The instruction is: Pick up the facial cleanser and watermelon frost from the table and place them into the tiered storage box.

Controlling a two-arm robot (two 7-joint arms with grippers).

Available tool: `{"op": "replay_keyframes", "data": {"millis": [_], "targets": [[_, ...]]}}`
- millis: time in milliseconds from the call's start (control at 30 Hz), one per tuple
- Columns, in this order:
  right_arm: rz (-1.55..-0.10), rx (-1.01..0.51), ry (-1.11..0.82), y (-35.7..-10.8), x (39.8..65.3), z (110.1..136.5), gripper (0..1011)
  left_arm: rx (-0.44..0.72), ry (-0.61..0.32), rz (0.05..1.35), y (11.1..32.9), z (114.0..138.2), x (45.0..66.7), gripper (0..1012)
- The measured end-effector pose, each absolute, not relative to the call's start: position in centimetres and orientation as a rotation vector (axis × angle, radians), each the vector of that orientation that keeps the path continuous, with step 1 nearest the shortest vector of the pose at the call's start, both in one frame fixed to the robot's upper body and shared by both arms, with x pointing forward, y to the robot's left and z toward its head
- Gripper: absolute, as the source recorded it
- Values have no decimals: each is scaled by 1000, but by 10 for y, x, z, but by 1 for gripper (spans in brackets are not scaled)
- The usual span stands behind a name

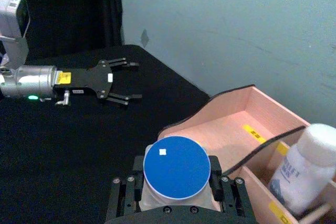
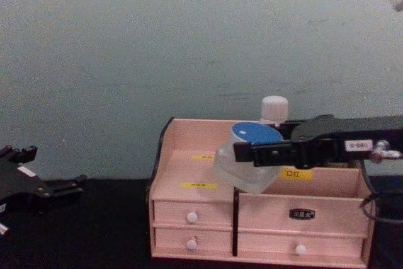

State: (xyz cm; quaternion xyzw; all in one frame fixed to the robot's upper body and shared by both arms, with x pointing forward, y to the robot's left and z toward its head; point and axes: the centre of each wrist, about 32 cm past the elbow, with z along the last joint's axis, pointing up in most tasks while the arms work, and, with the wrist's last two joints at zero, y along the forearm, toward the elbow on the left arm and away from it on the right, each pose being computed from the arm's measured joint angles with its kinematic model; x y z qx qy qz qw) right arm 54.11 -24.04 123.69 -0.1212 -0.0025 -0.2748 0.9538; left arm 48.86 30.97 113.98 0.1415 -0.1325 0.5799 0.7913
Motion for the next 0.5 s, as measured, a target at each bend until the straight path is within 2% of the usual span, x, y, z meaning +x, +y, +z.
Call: {"op": "replay_keyframes", "data": {"millis": [500], "targets": [[-572,-271,-11,-213,572,1231,729,305,-285,1248,310,1140,489,1001]]}}
